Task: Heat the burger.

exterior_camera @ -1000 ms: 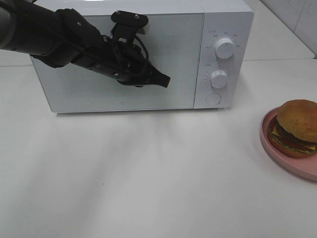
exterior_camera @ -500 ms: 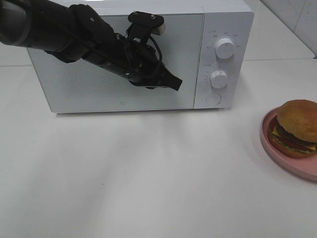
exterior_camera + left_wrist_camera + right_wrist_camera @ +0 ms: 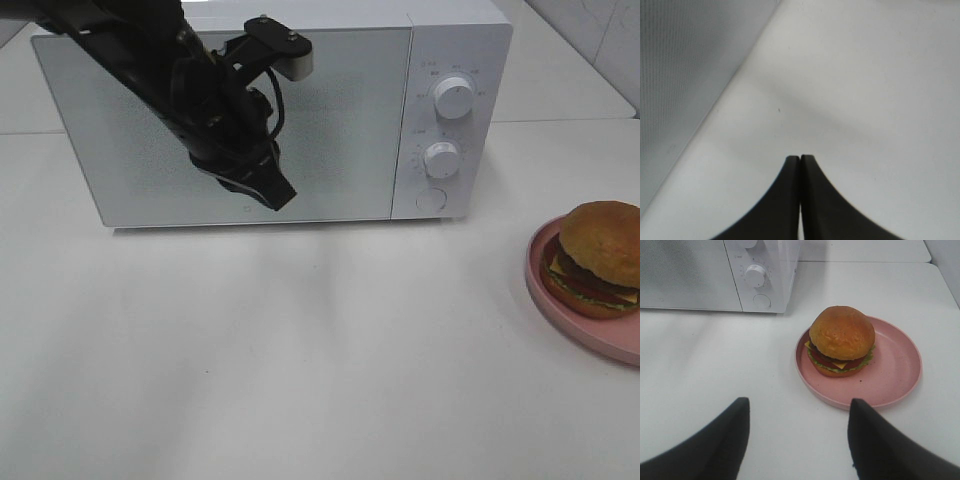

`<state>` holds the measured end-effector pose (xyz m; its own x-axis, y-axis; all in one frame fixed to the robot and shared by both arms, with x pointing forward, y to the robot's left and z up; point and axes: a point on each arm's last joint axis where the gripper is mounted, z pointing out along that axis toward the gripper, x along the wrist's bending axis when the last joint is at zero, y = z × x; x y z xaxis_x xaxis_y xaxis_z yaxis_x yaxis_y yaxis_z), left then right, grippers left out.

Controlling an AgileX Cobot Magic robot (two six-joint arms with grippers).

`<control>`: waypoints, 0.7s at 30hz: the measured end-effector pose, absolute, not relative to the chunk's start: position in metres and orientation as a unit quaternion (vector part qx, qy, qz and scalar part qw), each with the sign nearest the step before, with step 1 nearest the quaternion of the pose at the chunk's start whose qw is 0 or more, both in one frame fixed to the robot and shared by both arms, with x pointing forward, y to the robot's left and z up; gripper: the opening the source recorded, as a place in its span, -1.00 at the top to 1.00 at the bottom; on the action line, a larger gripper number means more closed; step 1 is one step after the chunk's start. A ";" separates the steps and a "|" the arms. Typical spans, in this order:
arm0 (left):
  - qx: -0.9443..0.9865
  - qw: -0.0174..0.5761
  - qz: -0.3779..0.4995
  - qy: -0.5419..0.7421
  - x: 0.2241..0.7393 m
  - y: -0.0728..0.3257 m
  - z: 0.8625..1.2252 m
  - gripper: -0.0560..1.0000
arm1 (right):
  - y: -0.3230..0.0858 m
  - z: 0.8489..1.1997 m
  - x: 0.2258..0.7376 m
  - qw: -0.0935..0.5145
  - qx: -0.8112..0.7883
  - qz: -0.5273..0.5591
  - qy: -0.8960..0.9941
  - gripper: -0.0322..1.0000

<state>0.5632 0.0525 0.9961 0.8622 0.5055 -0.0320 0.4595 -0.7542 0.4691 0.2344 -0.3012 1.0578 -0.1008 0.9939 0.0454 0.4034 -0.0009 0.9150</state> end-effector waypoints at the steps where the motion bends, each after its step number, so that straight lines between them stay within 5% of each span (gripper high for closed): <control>1: 0.935 0.237 0.048 0.258 0.563 0.053 0.996 0.89 | -0.301 1.058 0.234 0.353 0.570 0.419 0.613 -0.17; 16: 0.918 0.040 -0.004 0.393 0.533 0.093 1.017 0.89 | -0.301 1.058 0.234 0.353 0.570 0.419 0.613 -0.17; 21: 0.912 0.034 0.021 0.409 0.534 0.102 1.027 0.89 | -0.301 1.058 0.234 0.353 0.570 0.419 0.613 -0.17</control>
<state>0.5335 0.1022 1.0272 0.6650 0.7467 0.0106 0.7439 -0.6636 0.0793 0.2344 -0.3012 1.0578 -0.1008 0.9939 0.0454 0.4034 -0.0009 0.9150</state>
